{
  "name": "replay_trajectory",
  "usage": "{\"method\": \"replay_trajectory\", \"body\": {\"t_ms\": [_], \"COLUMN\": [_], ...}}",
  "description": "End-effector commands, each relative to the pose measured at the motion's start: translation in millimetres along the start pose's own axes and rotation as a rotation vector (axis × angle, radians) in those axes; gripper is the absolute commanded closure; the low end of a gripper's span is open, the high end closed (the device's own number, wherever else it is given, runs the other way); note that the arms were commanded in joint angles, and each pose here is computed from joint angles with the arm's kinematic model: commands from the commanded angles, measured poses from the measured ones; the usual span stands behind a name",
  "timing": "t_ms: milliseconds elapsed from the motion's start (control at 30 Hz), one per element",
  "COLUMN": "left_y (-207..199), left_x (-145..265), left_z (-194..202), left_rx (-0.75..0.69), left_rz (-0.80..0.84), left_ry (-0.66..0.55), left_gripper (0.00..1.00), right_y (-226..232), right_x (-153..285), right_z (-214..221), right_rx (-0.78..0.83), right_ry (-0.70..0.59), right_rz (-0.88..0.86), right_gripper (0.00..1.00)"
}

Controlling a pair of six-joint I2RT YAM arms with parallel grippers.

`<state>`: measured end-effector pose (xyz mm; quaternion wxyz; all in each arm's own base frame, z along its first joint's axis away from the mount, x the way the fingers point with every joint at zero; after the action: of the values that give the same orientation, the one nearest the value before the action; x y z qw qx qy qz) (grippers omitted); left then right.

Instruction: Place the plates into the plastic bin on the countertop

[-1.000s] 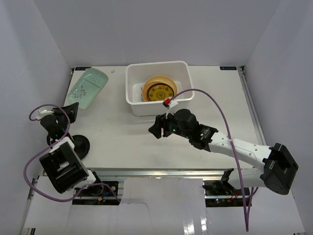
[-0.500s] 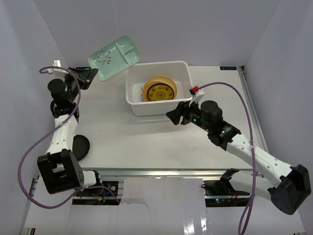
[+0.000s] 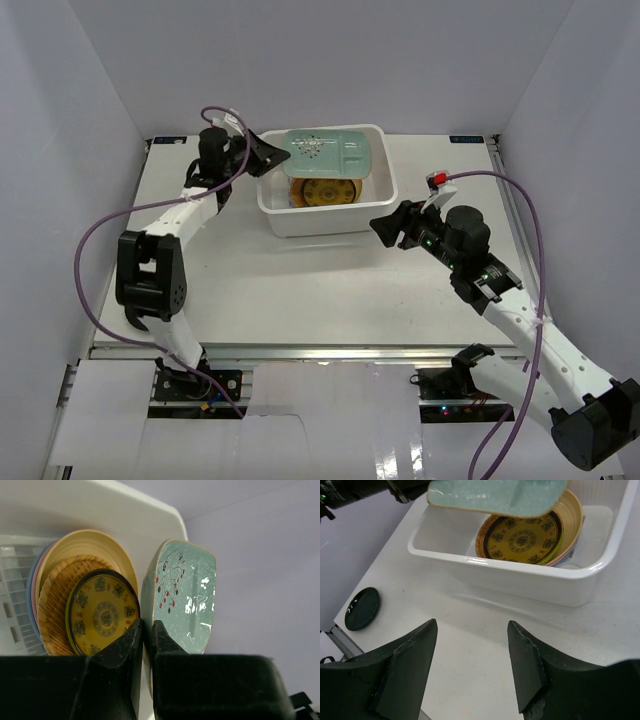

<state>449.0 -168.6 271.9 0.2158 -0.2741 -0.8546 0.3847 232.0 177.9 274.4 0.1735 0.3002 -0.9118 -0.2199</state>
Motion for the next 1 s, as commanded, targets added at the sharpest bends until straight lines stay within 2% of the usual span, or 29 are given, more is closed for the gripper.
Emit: {"method": "replay_trajectory", "body": {"t_ms": [0,167,400,467,533,567,667,833,867,967], "left_y": [-46,-28,3,10,12,13,7,-13,-17,-51], "left_x": [-9,-33,-41,-41,-43,-44,-44,-45,-44,-36], "left_z": [-24,-8,13,21,21,22,20,4,0,-25], "left_rx": [-0.074,-0.067,-0.11,-0.106,-0.122,-0.127,-0.158,-0.182,-0.188,-0.241], "left_rz": [0.105,0.043,-0.108,-0.145,-0.153,-0.156,-0.155,-0.11,-0.103,-0.042], "left_ry": [-0.05,0.017,0.065,0.091,0.1,0.107,0.102,0.088,0.079,0.015], "left_gripper": [1.0,1.0,1.0,0.86,0.65,0.43,0.22,0.08,0.02,0.02], "right_y": [-5,-11,-16,-17,-17,-18,-18,-12,-10,-4], "right_x": [5,7,6,5,4,2,1,2,2,0], "right_z": [4,6,9,10,9,11,10,6,7,9], "right_rx": [0.018,0.018,0.008,0.006,0.004,0.005,0.001,-0.012,-0.023,-0.053], "right_ry": [0.013,0.012,0.024,0.028,0.025,0.034,0.035,0.033,0.04,0.048], "right_rz": [0.003,0.023,0.038,0.041,0.045,0.047,0.046,0.021,0.011,-0.02], "right_gripper": [0.36,0.36,0.36,0.36,0.36,0.36,0.36,0.35,0.35,0.35]}}
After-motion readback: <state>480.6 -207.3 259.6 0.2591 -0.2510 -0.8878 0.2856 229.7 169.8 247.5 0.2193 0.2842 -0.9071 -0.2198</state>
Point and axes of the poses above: each gripper's point midway between its finger pads, its own x axis back along the fingers, its own y axis along the line the jaws close on, z = x × y, the point moved 5 cm from there along x, back along the fingers, and after that the axes turned 6 degrees about -x, right-handed, at the moved point
